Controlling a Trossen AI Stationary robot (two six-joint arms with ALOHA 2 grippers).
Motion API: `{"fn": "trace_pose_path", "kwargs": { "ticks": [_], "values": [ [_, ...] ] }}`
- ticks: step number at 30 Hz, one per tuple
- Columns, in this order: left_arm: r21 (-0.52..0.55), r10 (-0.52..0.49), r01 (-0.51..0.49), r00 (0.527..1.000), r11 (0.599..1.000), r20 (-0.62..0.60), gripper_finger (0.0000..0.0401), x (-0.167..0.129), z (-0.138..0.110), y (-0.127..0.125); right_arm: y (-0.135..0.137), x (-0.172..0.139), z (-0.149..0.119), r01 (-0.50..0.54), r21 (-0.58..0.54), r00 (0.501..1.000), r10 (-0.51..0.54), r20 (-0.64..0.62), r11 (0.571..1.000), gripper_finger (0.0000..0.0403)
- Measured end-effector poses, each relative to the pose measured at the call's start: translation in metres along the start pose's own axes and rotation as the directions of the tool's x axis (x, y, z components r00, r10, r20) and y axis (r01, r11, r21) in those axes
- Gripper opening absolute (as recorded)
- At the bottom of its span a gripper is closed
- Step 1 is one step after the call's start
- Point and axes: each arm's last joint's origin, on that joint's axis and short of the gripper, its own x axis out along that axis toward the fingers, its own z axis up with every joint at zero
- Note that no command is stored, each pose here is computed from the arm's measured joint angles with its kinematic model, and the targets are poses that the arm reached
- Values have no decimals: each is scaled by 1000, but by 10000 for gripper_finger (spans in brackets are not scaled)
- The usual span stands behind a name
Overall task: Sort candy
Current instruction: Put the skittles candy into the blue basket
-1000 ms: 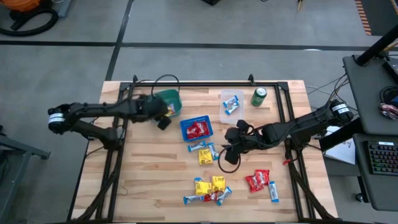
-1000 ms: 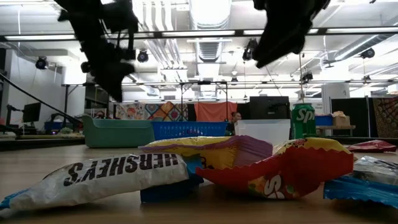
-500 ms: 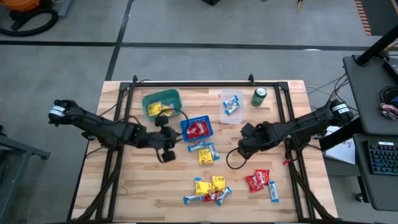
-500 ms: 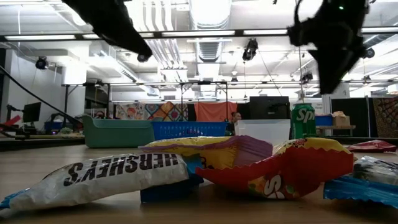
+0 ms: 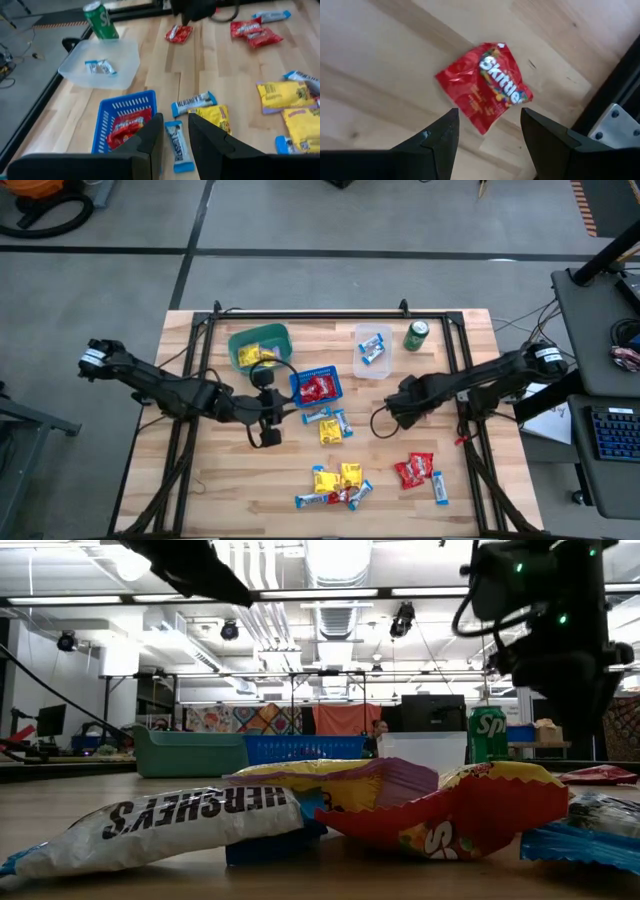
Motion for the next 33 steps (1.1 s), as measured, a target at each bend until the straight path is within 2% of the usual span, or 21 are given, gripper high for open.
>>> {"fn": "trace_pose_path", "kwargs": {
  "ticks": [5,11,17,21,29,33],
  "values": [
    [-5,-2,3,1000,1000,21,75,0,2,0,-3,16,3,-42,-6,999,42,-25,999,203],
    [-5,-2,2,1000,1000,21,75,0,2,0,-7,28,1,-28,12,999,28,-35,1000,203],
    [-6,-3,3,1000,1000,21,75,0,2,-1,-8,47,-2,-68,26,998,69,-11,997,199],
    [-6,-3,3,1000,1000,22,75,0,2,-1,-7,49,-1,-92,29,996,92,6,995,161],
    [-50,-3,4,1000,999,20,75,1,1,-1,-4,47,1,-100,-4,995,100,26,995,33],
    [-95,-3,4,1000,995,16,75,1,0,-1,-3,44,2,-116,-42,993,117,31,992,19]
  ]
}}
